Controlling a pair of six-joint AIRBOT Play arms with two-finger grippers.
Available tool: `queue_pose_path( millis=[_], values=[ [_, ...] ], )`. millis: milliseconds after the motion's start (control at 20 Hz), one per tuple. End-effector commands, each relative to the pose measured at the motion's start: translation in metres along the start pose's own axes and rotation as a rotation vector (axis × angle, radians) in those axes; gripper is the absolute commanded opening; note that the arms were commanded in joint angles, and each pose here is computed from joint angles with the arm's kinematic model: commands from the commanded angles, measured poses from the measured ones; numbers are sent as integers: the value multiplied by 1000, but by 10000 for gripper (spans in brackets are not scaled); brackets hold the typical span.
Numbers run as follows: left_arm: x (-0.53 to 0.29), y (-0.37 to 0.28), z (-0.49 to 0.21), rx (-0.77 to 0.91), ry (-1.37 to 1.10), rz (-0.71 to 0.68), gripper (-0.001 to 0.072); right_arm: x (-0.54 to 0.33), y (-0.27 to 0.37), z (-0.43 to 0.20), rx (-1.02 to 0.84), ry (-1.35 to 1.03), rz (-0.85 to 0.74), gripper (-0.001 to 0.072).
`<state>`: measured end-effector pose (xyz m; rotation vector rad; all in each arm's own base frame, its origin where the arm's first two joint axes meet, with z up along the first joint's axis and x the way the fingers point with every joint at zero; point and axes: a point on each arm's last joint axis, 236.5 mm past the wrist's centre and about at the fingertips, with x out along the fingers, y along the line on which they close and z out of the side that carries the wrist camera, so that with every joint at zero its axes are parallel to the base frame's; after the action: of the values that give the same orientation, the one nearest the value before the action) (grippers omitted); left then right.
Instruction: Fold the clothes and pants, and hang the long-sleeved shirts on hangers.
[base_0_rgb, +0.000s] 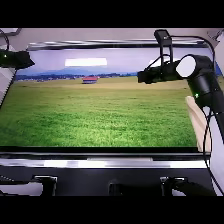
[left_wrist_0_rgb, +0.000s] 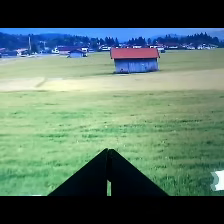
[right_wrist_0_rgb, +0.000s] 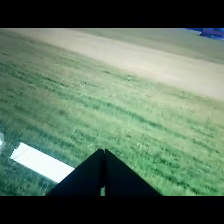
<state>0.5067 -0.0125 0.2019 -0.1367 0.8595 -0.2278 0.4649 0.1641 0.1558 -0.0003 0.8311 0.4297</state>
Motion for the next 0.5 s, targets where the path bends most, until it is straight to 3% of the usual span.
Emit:
queue_pose_path(
  millis=[0, 450],
  values=[
    [2, 0, 0, 11, -1, 1, 19, 0, 0, 1, -5, -5, -4, 33],
    [15, 5, -5, 2, 25, -1, 19, 0, 0, 1, -4, -5, -3, 33]
  ],
)
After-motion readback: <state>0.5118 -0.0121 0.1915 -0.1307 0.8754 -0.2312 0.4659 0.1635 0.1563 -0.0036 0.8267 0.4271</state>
